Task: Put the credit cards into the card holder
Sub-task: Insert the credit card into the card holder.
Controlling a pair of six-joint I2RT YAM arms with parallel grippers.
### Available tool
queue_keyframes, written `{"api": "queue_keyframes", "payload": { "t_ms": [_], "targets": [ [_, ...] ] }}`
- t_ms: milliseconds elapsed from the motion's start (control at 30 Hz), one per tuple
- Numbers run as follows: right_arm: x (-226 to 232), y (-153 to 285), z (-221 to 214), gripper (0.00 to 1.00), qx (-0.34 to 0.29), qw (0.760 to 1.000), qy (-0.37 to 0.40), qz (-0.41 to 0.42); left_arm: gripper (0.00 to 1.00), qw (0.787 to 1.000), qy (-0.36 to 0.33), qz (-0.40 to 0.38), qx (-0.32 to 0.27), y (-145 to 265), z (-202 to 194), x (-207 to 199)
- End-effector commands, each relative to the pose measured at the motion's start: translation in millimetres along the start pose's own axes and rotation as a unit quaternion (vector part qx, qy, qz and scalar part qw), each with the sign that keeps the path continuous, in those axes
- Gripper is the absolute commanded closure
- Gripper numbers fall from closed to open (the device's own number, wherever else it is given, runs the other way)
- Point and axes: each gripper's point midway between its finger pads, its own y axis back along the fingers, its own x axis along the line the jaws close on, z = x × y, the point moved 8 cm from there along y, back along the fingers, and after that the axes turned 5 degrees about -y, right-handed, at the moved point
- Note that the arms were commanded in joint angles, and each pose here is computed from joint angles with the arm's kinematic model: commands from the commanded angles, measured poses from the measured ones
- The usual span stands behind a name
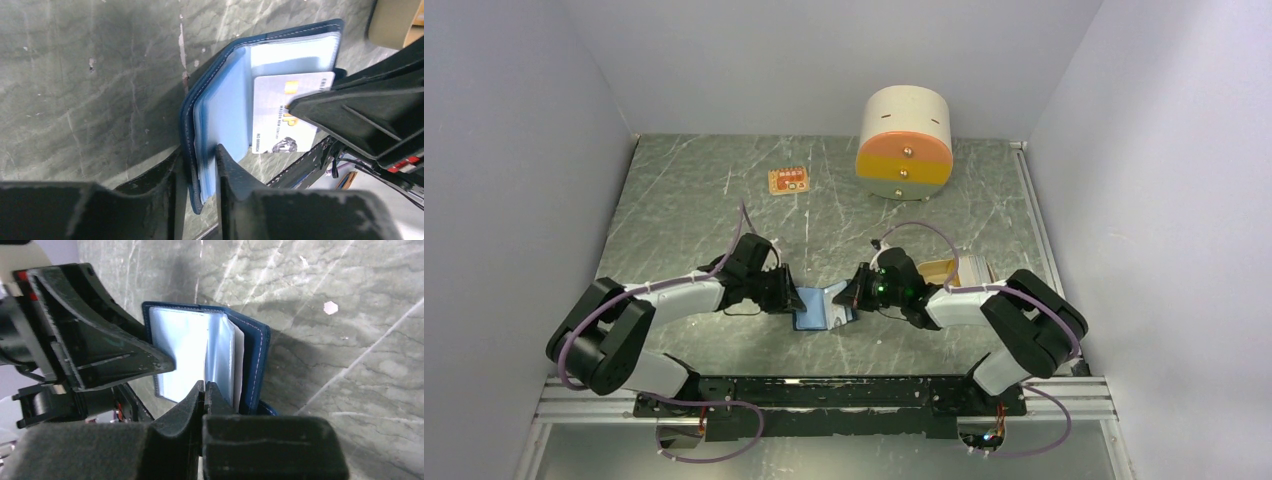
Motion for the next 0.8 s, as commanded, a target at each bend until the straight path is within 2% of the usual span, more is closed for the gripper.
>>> {"api": "queue_keyframes", "payload": {
  "t_ms": [0, 133, 267, 300, 367, 400, 533, 633, 767],
  "targets": [
    [10.6, -1.2, 5.1, 0.99, -0.015, 0.999, -0.006, 0.047, 0.67, 1.0, -0.008, 0.011, 0.014, -4.4, -5.0, 6.9],
    [10.4, -1.1, 6.1, 1.0, -0.024, 0.998, -0.01, 0.052, 0.62, 1.0, -0.007, -0.007, 0.006, -3.1, -5.9, 4.3],
    [6.0, -4.1, 7.9, 1.0, -0.035, 0.998, -0.009, 0.041, 0.62, 1.0, -0.008, -0.012, 0.009, -4.0, -6.4, 4.0],
    [5.4, -4.7, 8.8, 1.0, -0.039, 0.998, -0.008, 0.041, 0.63, 1.0, -0.007, -0.011, 0.011, -4.5, -7.2, 4.7],
    [3.7, -6.2, 10.7, 1.0, -0.045, 0.998, -0.009, 0.038, 0.73, 1.0, -0.003, -0.012, 0.01, -4.3, -7.8, 4.6],
    [2.4, -6.9, 11.5, 1.0, -0.047, 0.998, -0.013, 0.035, 0.74, 1.0, -0.002, -0.011, 0.009, -3.9, -7.6, 4.6],
    [0.6, -8.8, 12.0, 1.0, -0.048, 0.998, -0.023, 0.041, 0.63, 1.0, -0.005, -0.007, 0.01, -1.5, -3.8, 1.4],
    [-0.7, -10.3, 12.1, 1.0, -0.049, 0.998, -0.023, 0.04, 0.62, 1.0, -0.009, -0.012, 0.004, 1.7, -1.3, -2.3],
    [-5.6, -10.0, 10.5, 1.0, -0.055, 0.998, -0.026, 0.033, 0.66, 1.0, -0.004, -0.009, 0.006, 1.2, -3.0, -0.5]
  ]
}}
